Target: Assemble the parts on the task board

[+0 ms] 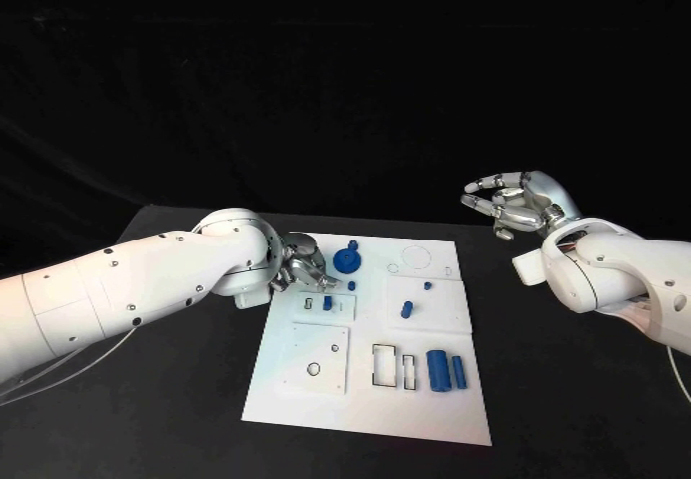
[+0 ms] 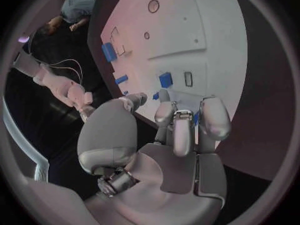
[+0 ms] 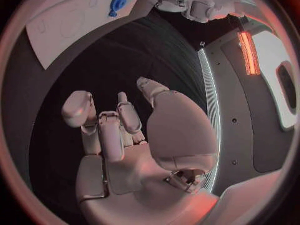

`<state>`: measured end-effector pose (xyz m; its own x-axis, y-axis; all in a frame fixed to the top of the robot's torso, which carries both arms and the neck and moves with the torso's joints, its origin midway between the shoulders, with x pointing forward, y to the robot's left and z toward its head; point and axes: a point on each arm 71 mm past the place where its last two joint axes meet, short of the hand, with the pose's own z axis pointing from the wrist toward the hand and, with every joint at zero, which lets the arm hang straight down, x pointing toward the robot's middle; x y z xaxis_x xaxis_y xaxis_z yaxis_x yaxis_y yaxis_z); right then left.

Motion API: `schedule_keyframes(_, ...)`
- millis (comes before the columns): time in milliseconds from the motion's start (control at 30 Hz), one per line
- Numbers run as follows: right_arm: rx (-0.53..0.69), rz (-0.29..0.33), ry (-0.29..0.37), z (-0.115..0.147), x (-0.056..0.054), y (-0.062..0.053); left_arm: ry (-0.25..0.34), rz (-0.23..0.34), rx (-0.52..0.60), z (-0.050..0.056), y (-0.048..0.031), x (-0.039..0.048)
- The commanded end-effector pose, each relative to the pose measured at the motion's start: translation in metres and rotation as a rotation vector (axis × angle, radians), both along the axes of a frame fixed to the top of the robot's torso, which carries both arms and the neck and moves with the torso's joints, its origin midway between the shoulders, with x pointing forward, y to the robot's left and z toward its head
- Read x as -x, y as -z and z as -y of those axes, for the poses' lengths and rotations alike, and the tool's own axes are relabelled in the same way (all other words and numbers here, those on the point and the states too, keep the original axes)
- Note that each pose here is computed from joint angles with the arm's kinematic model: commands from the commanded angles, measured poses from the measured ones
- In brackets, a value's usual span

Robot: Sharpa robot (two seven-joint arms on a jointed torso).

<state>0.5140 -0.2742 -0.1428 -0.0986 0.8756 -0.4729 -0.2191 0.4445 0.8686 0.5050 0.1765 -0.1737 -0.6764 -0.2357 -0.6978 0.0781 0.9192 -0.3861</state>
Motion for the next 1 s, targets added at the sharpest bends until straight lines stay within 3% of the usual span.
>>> schedule_keyframes(33, -0.002, 0.004, -0.01, -0.001, 0.0, 0.0, -0.045, -0.007, 0.075, -0.004, -0.0102, -0.0047)
schedule_keyframes(167, -0.002, 0.002, -0.008, 0.0, -0.001, 0.001, -0.058, -0.025, 0.1, -0.011, -0.02, -0.0112)
schedule_keyframes(333, -0.002, 0.001, -0.006, 0.0, -0.001, 0.001, -0.068, -0.046, 0.11, -0.02, -0.0251, -0.0184)
schedule_keyframes(700, -0.001, -0.002, -0.003, 0.001, -0.002, 0.002, -0.105, 0.025, 0.003, -0.036, -0.0311, -0.0435)
schedule_keyframes(1000, 0.0, -0.003, -0.002, 0.001, -0.002, 0.003, -0.095, 0.024, -0.089, -0.042, -0.0307, -0.0549)
